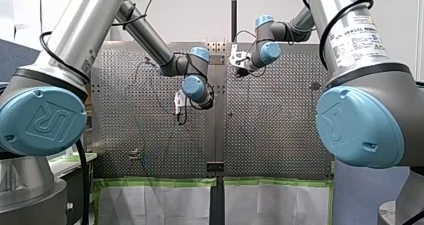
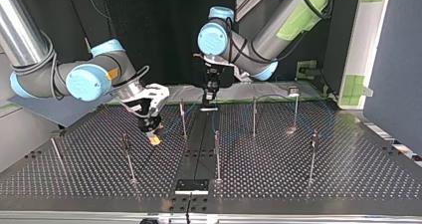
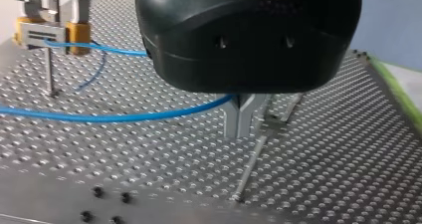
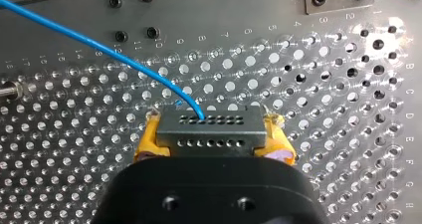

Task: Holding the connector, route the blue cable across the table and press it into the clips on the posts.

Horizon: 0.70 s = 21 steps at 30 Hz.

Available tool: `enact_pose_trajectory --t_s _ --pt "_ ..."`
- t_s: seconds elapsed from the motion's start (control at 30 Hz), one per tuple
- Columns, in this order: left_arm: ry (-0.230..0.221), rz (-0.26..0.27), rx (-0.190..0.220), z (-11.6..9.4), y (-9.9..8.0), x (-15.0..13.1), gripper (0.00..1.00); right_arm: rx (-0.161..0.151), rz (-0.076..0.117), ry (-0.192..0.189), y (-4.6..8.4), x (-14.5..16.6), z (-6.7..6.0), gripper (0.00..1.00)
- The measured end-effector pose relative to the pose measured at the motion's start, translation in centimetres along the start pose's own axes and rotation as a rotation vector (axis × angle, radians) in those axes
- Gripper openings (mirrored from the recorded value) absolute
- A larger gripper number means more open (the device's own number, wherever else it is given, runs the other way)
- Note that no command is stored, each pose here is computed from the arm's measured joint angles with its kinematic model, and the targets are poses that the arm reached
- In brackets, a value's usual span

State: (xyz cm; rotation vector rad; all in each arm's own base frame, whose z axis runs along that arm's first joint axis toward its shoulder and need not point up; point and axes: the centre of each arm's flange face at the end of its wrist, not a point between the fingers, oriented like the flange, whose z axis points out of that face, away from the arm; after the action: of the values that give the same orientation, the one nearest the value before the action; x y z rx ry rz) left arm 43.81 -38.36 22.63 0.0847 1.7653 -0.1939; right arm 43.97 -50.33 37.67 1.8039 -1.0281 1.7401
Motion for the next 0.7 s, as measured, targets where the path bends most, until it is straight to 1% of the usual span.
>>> enact_pose_trajectory --t_s 0.1,0.17,0.2,0.23,0.3,0.33,0.37,0.4,0.43,0.47,0.6,0.63,0.7 --pt "0.023 0.005 -0.005 -0.5 0.5 1.2 0.03 0.0 0.0 0.0 0.0 0.0 0.0 0.0" --pt "0.038 0.009 -0.009 -1.0 0.9 2.0 0.13 0.0 0.0 0.0 0.0 0.0 0.0 0.0" --pt "0.044 0.011 -0.01 -1.2 1.0 2.4 0.13 0.0 0.0 0.0 0.0 0.0 0.0 0.0" --pt "0.052 0.013 -0.012 -1.4 1.2 2.8 0.2 0.0 0.0 0.0 0.0 0.0 0.0 0.0" --pt "0.062 0.016 -0.015 -1.8 1.5 3.5 0.2 0.0 0.0 0.0 0.0 0.0 0.0 0.0" --pt "0.067 0.017 -0.016 -1.9 1.6 3.8 0.22 0.0 0.0 0.0 0.0 0.0 0.0 0.0" --pt "0.069 0.017 -0.016 -2.0 1.7 4.0 0.32 0.0 0.0 0.0 0.0 0.0 0.0 0.0" --pt "0.07 0.017 -0.016 -2.1 1.7 4.1 0.32 0.0 0.0 0.0 0.0 0.0 0.0 0.0" --pt "0.069 0.016 -0.016 -2.1 1.7 4.2 0.32 0.0 0.0 0.0 0.0 0.0 0.0 0.0" --pt "0.066 0.014 -0.015 -2.1 1.7 4.2 0.39 0.0 0.0 0.0 0.0 0.0 0.0 0.0" --pt "0.04 0.002 -0.012 -1.8 1.7 4.0 0.39 0.0 0.0 0.0 0.0 0.0 0.0 0.0" --pt "0.032 -0.001 -0.01 -1.7 1.6 3.9 0.42 0.0 0.0 0.0 0.0 0.0 0.0 0.0" --pt "0.02 -0.006 -0.007 -1.6 1.6 3.8 0.42 0.0 0.0 0.0 0.0 0.0 0.0 0.0"
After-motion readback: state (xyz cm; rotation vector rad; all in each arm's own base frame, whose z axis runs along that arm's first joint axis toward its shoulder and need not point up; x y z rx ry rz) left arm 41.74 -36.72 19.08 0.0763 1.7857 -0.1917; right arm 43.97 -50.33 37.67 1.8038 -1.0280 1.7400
